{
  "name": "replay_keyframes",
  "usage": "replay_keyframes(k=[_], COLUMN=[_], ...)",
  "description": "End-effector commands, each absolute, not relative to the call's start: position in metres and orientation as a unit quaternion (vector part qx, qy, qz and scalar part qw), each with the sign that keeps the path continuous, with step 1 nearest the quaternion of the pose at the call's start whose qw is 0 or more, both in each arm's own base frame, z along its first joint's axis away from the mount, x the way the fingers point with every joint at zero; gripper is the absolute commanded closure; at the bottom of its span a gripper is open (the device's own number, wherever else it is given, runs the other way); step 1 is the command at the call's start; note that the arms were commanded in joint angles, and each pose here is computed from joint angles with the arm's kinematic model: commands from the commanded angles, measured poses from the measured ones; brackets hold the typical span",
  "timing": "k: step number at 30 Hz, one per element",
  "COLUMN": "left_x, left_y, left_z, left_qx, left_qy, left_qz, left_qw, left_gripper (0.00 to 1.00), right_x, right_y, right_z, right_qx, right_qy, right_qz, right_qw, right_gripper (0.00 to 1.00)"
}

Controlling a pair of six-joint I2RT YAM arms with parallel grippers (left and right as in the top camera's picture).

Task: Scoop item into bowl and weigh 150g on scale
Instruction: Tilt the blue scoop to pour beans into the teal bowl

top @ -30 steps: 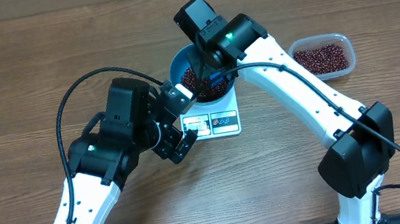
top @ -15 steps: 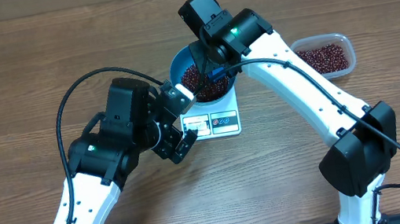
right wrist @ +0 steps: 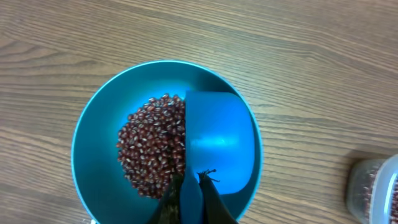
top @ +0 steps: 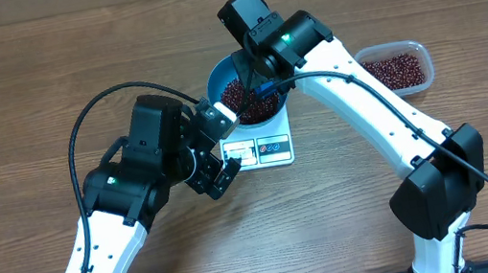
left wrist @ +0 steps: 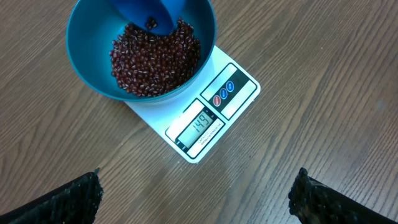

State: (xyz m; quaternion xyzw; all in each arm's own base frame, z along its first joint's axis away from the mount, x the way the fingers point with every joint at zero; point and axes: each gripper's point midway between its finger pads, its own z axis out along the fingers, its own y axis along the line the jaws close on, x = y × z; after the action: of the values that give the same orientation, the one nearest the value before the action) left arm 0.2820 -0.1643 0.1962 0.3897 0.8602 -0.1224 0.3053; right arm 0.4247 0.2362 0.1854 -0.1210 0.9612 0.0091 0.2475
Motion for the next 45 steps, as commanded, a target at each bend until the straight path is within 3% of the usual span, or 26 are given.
replay_keyframes(k=[1, 20, 45], left_x=[0.284, 0.284, 0.284], left_y=[-0.164, -0.164, -0.164], left_z=[0.199, 0.199, 0.199], left_qx=[0.385, 0.385, 0.385], left_qy=[0.861, 0.861, 0.861], left_qz=[-0.123, -0.123, -0.123], left_qw=[0.31, 0.31, 0.31], left_gripper=[0.0, 0.0, 0.0], right_x=[0.43, 0.418, 0.412], right_y=[0.226, 0.224, 0.229], right_z=[0.225, 0.251, 0.247], right_qx=[-0.106, -0.109, -0.116], right_qy=[0.949, 0.942, 0.947], right_qz=[0.001, 0.005, 0.023], right_qw=[0.296, 0.317, 0.3], right_gripper=[0.96, 0.96, 0.96])
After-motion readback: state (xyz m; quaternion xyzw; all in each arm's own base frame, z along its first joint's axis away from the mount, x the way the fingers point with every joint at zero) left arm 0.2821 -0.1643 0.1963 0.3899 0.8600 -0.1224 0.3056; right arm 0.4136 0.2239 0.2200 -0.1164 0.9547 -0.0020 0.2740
